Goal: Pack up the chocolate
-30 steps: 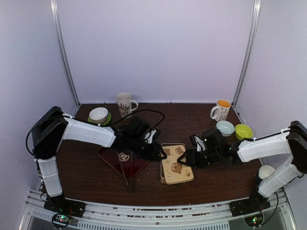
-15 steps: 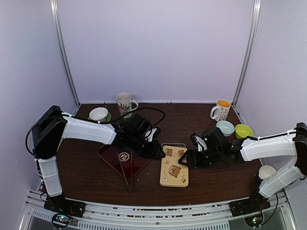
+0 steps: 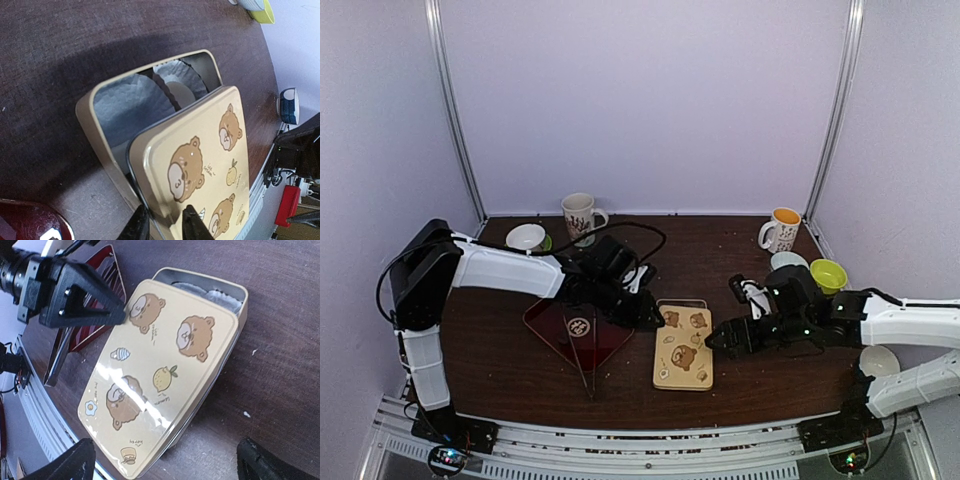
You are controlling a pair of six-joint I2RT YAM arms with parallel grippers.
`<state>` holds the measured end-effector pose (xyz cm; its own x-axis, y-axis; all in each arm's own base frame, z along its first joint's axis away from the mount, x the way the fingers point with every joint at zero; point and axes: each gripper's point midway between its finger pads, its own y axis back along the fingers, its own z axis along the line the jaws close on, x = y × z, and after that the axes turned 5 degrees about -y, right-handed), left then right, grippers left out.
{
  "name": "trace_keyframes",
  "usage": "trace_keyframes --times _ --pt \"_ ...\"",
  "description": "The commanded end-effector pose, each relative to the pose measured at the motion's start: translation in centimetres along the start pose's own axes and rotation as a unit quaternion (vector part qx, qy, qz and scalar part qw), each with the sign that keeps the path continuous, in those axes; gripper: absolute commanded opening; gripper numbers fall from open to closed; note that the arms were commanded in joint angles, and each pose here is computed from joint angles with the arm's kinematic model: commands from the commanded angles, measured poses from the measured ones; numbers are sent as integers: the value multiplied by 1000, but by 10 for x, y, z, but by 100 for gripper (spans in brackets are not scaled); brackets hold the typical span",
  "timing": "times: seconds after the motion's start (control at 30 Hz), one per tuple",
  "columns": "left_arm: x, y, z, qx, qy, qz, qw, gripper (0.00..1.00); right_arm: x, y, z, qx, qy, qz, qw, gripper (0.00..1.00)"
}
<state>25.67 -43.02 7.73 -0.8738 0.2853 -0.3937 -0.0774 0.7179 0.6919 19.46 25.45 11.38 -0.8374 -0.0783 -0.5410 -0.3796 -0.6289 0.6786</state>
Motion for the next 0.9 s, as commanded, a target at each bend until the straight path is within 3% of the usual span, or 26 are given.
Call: trace_keyframes --times 0.0,0.5,0.87 --pt "-11 -1 0 -3 -11 -12 1000 26 29 2 -4 24 63 38 997 100" --pt "-8 -4 5 -10 -6 -7 1000 26 72 -18 16 114 181 96 972 100" --pt "-11 -3 3 -7 -4 -12 1000 30 55 -27 12 166 181 57 968 100"
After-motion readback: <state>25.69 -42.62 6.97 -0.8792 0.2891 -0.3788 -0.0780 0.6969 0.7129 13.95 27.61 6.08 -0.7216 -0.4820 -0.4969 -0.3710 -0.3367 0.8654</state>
